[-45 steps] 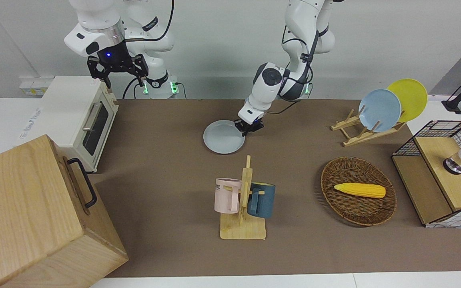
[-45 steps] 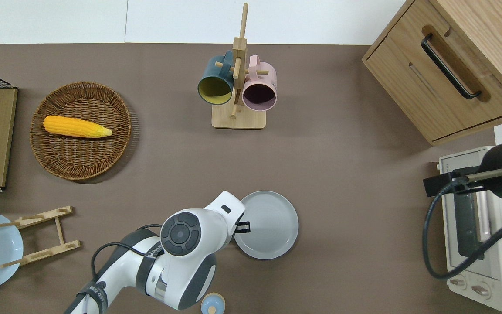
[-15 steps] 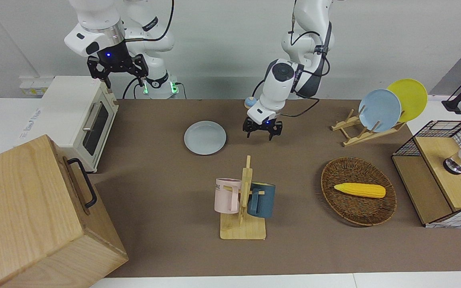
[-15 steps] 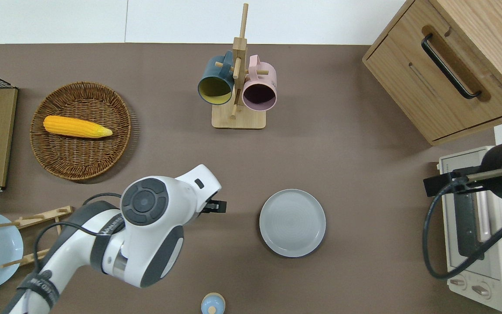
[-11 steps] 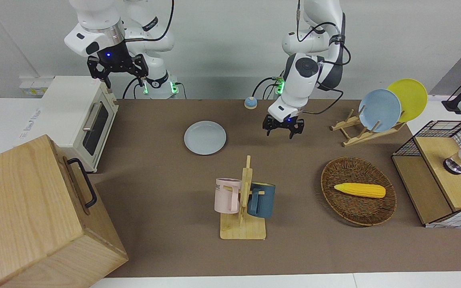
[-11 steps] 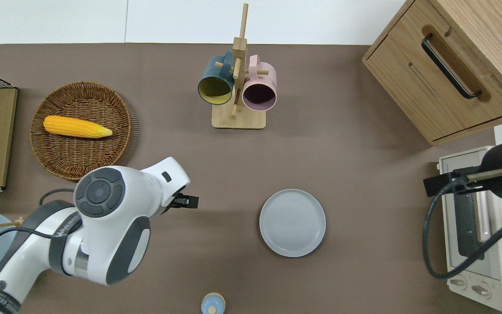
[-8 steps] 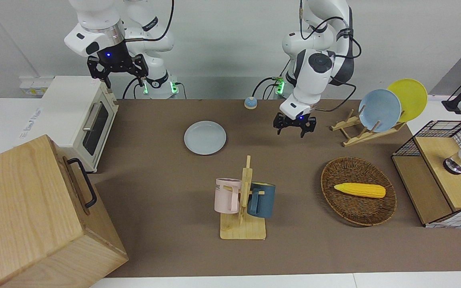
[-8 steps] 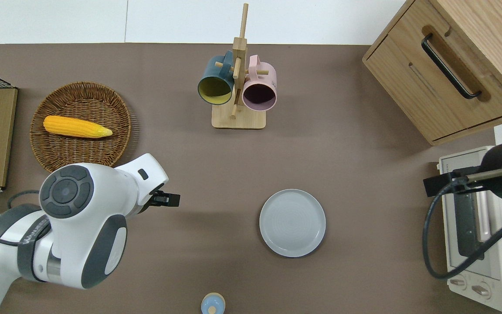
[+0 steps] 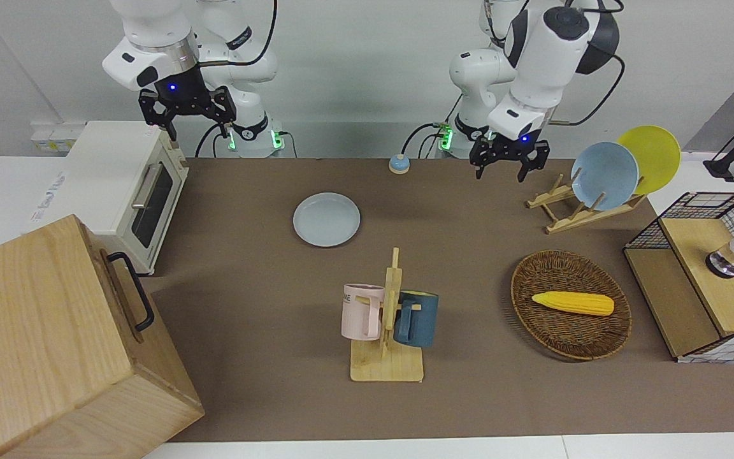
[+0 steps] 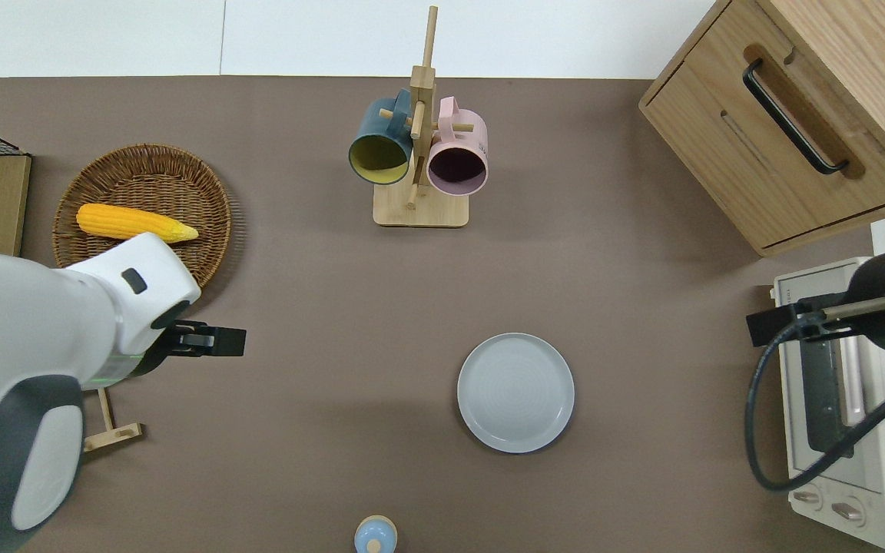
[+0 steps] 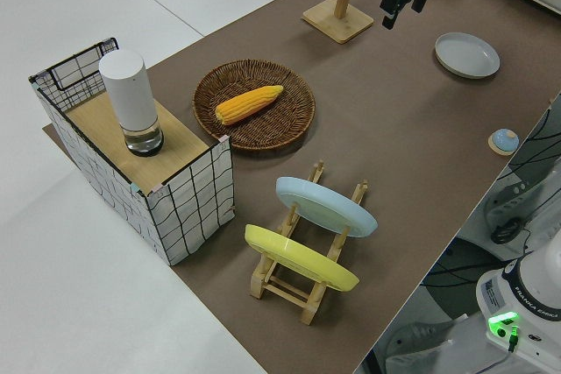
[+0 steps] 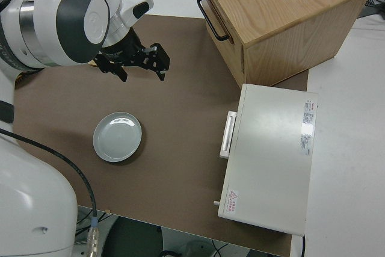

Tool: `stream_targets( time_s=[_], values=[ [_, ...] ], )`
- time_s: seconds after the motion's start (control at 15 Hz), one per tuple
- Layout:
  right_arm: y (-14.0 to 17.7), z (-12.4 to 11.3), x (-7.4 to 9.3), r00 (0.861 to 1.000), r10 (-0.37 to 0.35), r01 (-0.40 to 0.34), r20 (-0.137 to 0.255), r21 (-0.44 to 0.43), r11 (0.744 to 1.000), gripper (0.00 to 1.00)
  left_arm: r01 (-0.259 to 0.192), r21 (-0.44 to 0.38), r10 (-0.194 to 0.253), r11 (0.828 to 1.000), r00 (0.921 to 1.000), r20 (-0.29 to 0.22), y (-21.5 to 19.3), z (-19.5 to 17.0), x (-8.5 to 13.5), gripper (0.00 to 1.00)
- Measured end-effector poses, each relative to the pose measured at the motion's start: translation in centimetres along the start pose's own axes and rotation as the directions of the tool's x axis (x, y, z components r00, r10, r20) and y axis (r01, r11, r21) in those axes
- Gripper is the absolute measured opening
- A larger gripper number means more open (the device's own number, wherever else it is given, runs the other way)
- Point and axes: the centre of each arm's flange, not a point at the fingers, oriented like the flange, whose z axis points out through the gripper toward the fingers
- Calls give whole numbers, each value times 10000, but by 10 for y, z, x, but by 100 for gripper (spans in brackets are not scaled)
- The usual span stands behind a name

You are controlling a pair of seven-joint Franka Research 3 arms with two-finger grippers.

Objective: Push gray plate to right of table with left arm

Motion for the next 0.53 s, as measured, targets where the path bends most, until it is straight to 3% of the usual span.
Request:
stream_targets(
  time_s=[0.53],
  values=[
    [0, 0, 0, 10000, 0, 0, 0, 0, 10000, 100, 340, 361, -347, 9988, 9992, 206, -26, -75, -9, 100]
  ],
)
